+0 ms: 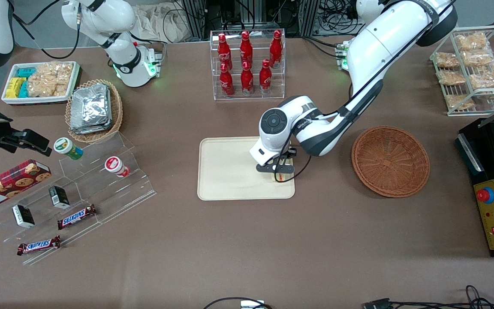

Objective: Place sandwich from basket to tray
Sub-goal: 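Lower the sandwich onto the tray and open the left gripper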

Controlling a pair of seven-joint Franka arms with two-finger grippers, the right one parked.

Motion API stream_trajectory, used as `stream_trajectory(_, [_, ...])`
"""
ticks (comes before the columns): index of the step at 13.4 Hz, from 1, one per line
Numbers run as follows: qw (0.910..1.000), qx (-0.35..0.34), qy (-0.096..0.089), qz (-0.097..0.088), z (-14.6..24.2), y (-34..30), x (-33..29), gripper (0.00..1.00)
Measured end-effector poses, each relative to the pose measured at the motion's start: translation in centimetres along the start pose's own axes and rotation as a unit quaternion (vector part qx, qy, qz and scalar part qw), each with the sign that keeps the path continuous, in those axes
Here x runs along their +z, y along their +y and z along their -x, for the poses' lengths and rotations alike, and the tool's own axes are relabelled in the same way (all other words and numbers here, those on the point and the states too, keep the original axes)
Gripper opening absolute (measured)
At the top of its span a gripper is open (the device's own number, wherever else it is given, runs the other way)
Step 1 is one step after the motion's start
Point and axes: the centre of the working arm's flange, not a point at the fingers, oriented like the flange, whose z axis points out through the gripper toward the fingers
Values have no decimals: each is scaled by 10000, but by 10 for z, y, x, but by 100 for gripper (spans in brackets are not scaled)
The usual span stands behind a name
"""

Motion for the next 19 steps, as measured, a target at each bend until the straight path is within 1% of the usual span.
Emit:
stream_trajectory(3, [10000,-16,4,-10,-1,-2,1,30])
stream_trajectory(5, [9999,-12,67,-90,-5,-7,4,30])
stream_trajectory(7, [9999,-30,91,-140,-7,-9,8,35])
stream_trajectory(9, [9999,-58,69,-135,-8,-9,11,55])
stream_trajectory(11, [9999,-80,83,-122,-9,-9,10,77])
stream_trajectory(12, [9998,-92,92,-115,-10,-9,9,85])
stream_trajectory(13, [9998,-108,104,-105,-11,-9,7,99])
stream_trajectory(17, [9993,-316,182,-26,-15,-6,-6,100])
stream_trajectory(18, [9989,-435,173,19,-17,-6,-17,100])
stream_trajectory(19, [9981,-601,111,110,-19,-8,-37,100])
